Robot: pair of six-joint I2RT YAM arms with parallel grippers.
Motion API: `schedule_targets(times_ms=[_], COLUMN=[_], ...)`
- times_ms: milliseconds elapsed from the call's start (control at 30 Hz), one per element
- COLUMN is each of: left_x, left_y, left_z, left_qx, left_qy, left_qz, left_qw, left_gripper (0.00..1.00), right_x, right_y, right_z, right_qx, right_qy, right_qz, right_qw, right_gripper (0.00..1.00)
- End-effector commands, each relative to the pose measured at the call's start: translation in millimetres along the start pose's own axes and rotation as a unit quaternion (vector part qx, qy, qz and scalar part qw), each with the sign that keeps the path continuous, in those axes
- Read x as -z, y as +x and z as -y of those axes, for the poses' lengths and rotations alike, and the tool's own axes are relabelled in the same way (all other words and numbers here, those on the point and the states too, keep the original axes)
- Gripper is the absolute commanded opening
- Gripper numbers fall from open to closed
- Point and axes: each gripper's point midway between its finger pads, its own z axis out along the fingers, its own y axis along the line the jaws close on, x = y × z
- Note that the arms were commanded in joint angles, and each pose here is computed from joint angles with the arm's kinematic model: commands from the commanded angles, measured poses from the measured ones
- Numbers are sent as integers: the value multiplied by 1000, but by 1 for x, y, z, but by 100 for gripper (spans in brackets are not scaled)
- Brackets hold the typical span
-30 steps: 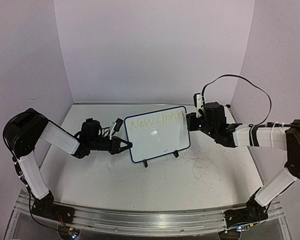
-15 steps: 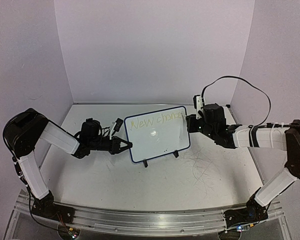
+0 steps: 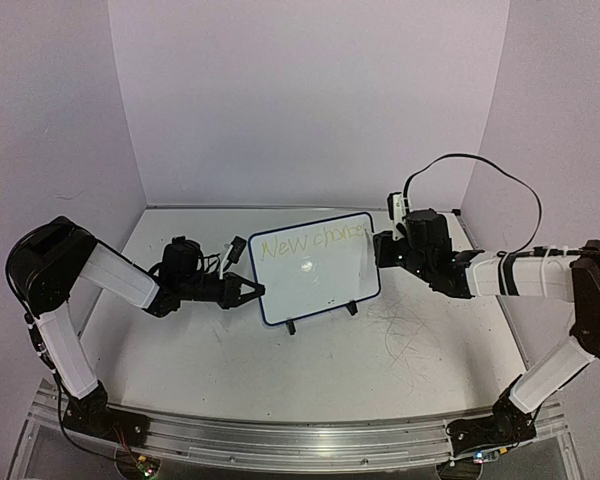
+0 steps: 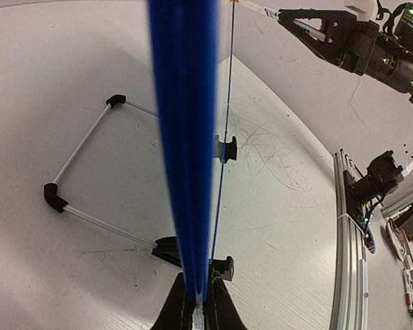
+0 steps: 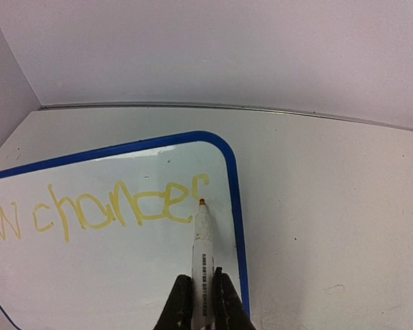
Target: Write a sentence on the whiteboard
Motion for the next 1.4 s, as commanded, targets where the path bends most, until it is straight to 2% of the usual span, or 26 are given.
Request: schedule_targets(times_ms=[0, 567, 1167, 1267, 1367], left_x=[4, 4, 5, 5, 6], left_y=[-3, -3, -2, -2, -2], left_z=[-11, -11, -11, -12, -13], left_qx=[-9, -9, -9, -9, -9], left_qy=[-34, -35, -37, -40, -44], left_qz=[0, 0, 0, 0, 2], left_qw=[999, 999, 999, 999, 999], left_gripper=[0, 0, 0, 0, 0], right_x=[6, 7, 1, 15, 53], right_y=[-1, 15, 4, -11, -44], right_z=[10, 3, -17, -13, -14], right_qx=[-6, -6, -3, -10, -22], right_qy=[25, 10, -12, -7, -32], right_qz=[2, -19, -9, 13, 64], right_qw=[1000, 1000, 1000, 1000, 997], right_gripper=[0, 0, 0, 0, 0])
